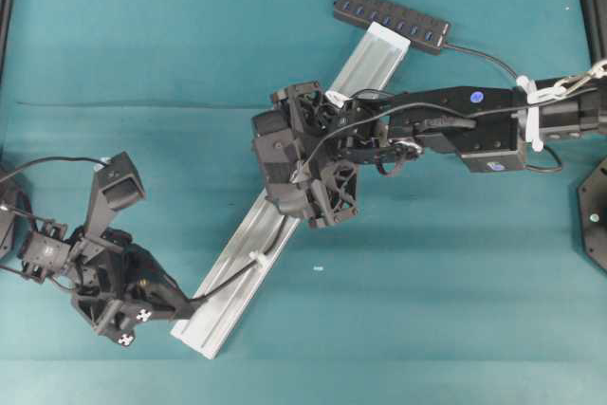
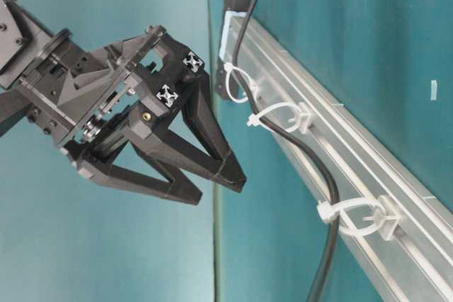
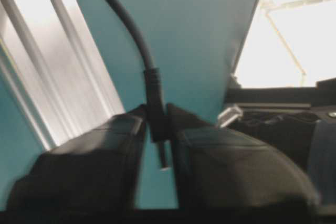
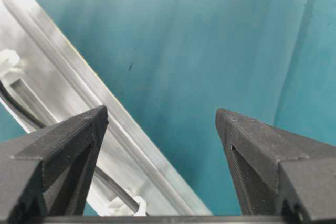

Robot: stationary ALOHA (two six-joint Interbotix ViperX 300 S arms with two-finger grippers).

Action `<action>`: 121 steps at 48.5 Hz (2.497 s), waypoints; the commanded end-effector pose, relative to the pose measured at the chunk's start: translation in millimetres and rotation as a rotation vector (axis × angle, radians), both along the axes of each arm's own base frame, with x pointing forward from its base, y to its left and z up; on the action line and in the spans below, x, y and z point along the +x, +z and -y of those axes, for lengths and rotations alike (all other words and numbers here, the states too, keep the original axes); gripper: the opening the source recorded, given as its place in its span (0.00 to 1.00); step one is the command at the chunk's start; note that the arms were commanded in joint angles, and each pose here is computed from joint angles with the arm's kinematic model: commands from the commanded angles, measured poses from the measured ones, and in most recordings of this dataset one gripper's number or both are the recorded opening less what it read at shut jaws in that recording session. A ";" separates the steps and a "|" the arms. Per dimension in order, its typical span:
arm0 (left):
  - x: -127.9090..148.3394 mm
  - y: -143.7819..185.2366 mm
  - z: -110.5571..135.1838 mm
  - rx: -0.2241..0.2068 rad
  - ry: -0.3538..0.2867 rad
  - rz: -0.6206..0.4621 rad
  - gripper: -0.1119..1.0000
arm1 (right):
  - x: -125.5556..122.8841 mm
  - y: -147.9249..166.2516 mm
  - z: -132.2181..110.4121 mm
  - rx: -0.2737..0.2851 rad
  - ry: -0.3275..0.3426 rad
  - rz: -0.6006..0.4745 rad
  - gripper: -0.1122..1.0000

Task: Pass the USB cable through three rings with both arms.

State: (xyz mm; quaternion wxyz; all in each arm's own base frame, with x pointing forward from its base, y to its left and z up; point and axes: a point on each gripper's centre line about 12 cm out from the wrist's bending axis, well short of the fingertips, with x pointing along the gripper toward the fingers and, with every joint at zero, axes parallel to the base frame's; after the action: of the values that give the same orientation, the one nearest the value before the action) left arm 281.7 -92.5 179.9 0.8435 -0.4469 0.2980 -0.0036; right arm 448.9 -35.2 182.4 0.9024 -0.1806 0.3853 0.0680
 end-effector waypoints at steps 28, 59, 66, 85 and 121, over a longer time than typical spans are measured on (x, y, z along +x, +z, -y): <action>5.0 0.7 1.4 0.029 -0.003 -0.063 0.95 | -0.6 3.9 -12.3 0.110 -0.088 0.018 0.88; 16.2 63.2 -27.3 0.240 -0.038 0.189 0.94 | -37.1 76.0 2.1 0.197 -0.197 0.127 0.88; 11.7 79.8 -39.6 0.324 -0.038 0.260 0.94 | -49.9 85.0 5.3 0.201 -0.209 0.128 0.88; -4.0 115.2 -63.3 0.508 -0.023 0.404 0.94 | -87.3 116.2 3.3 0.198 -0.207 0.222 0.88; -64.0 170.2 -76.5 0.756 -0.016 0.626 0.86 | -198.6 163.8 -2.5 0.276 -0.268 0.535 0.88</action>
State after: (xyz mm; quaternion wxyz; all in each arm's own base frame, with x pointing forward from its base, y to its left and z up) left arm 222.2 -17.5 341.3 0.9945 -0.0948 0.0244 -0.0371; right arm 261.9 -32.6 337.7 0.9846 -0.0283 0.1670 -0.0425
